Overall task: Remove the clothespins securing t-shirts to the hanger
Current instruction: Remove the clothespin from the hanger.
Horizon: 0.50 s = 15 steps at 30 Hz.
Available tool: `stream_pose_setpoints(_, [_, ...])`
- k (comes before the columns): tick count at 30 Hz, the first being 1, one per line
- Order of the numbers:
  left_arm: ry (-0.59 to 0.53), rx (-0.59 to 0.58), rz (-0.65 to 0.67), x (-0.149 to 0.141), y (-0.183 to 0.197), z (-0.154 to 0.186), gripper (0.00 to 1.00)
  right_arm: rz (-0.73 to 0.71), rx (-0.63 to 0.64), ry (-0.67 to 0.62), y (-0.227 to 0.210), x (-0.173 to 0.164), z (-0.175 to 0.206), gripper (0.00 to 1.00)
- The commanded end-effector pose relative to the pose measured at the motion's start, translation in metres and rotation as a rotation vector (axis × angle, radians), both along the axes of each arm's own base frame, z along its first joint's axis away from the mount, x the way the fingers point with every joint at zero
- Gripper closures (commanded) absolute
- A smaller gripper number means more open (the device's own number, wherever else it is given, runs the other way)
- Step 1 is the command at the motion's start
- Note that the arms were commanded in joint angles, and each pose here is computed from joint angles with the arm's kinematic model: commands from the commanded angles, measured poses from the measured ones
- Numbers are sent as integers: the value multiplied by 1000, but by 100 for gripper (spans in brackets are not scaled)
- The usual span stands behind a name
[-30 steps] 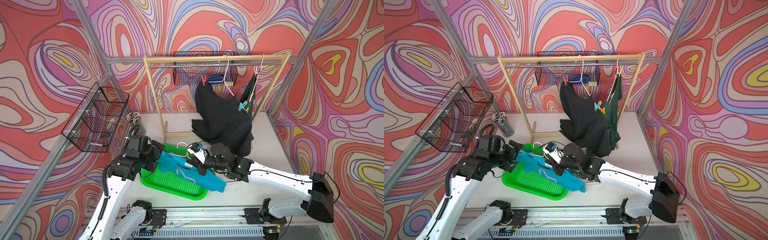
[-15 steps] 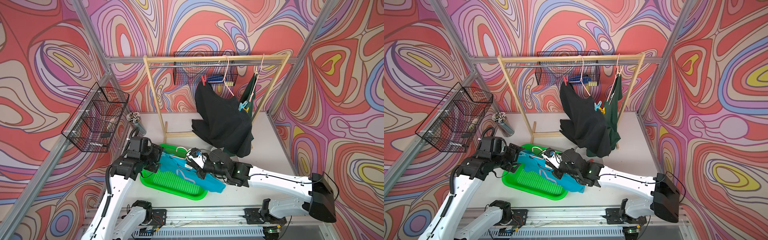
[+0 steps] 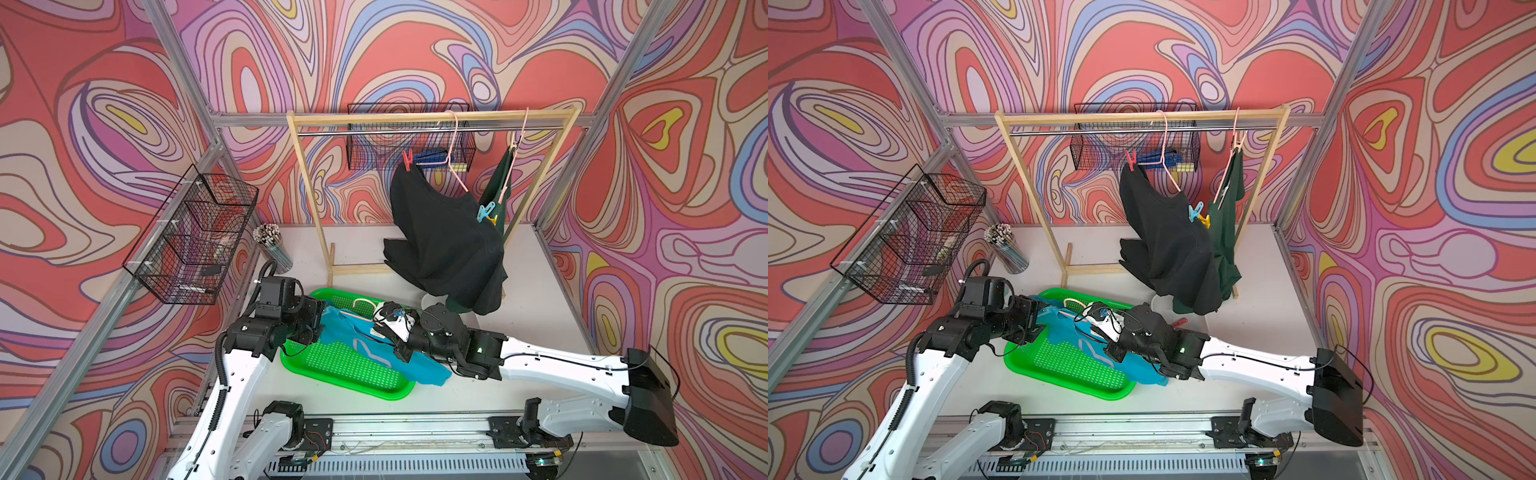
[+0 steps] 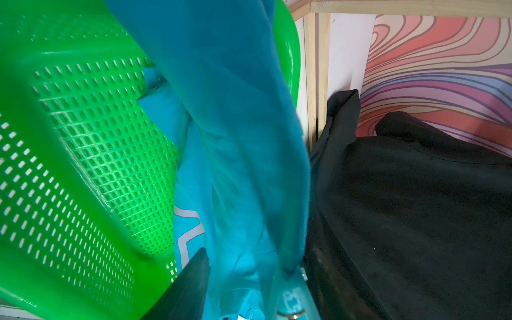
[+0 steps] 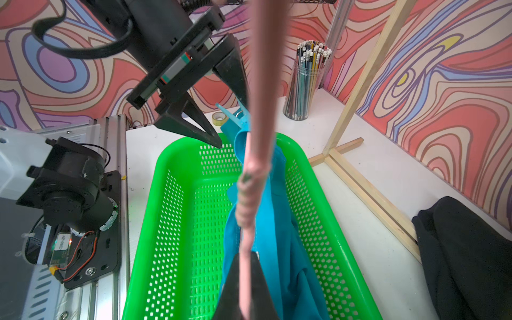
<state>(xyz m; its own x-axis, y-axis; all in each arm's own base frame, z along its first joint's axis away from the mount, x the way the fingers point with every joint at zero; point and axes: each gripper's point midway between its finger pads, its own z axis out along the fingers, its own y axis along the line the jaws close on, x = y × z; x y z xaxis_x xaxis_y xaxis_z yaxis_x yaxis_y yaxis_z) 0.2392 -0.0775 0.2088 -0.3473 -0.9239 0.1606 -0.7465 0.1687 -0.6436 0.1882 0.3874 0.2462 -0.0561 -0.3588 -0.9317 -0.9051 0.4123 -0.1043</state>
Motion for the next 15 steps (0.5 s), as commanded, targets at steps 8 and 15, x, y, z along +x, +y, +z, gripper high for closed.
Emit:
stream_pose_setpoints(8, [-18,-28,22,4,1,8,54,-15,10,-27,0,0,5,100])
stream_pose_setpoints(15, [-31,-32,24,-1,2,12,55,-26,8,-26,-1,1,2,100])
